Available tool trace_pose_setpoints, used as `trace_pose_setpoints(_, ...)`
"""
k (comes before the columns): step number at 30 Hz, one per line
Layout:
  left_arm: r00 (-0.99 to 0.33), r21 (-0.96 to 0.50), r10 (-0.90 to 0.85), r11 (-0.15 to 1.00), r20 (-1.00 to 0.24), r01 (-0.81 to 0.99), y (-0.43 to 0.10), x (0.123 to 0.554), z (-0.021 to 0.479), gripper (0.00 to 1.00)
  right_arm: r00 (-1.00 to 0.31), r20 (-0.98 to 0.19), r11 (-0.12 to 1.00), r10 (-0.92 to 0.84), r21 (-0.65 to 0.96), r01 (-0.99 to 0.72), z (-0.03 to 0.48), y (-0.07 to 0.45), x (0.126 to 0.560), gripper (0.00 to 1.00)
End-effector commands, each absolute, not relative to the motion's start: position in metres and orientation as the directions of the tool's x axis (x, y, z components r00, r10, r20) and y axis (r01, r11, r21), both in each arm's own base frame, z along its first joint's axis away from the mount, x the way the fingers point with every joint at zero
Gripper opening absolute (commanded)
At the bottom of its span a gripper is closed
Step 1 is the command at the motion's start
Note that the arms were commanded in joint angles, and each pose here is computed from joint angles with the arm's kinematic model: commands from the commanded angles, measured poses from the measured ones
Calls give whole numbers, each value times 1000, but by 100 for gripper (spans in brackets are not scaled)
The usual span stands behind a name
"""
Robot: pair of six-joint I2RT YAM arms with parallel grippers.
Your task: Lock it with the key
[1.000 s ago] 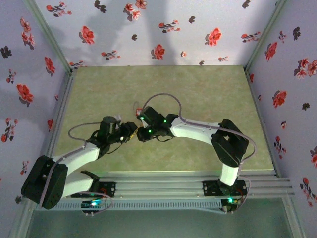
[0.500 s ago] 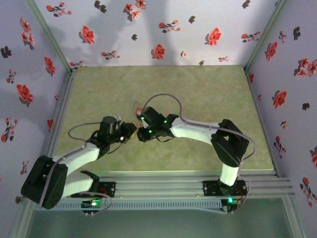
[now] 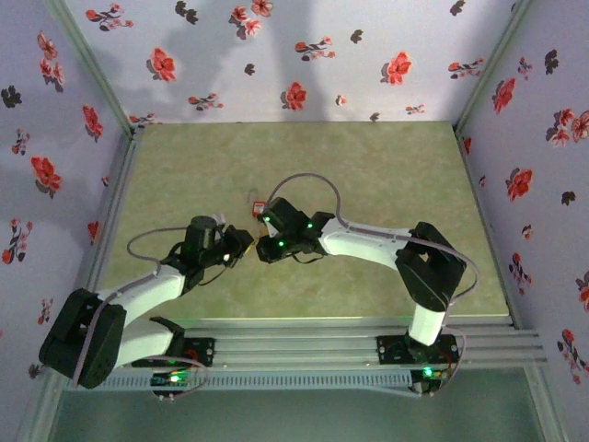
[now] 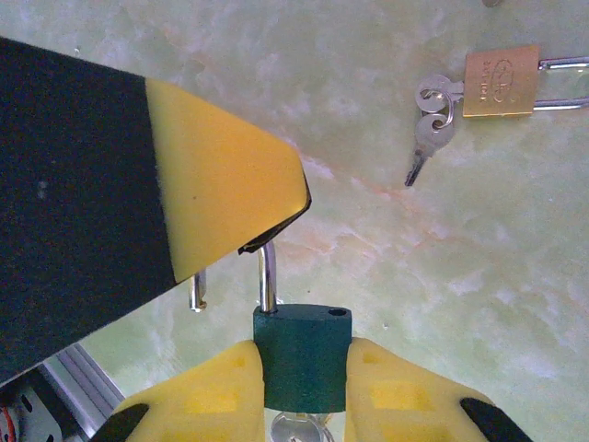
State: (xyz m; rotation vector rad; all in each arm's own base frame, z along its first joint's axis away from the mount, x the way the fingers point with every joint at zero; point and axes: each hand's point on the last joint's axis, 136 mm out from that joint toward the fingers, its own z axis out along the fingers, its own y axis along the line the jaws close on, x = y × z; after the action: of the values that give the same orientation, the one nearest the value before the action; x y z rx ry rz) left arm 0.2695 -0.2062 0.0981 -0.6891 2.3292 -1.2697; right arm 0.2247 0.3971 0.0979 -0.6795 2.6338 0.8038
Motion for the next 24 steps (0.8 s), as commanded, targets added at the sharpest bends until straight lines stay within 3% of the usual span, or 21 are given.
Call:
trace_pose_setpoints(1, -809, -854, -577, 471, -107, -222, -208, 266, 98, 0, -845, -427, 722, -323, 466, -512, 111, 396, 225, 23)
trace_pose_setpoints(14, -817, -831, -565, 506, -118, -230, -208, 268, 100, 0, -837, -432, 715, -335, 462, -525, 115, 391, 220, 42)
trace_pose_setpoints(24, -820, -824, -560, 516, -119, -233, -208, 268, 101, 0, -836, -429, 699, -342, 478, -532, 108, 400, 214, 41)
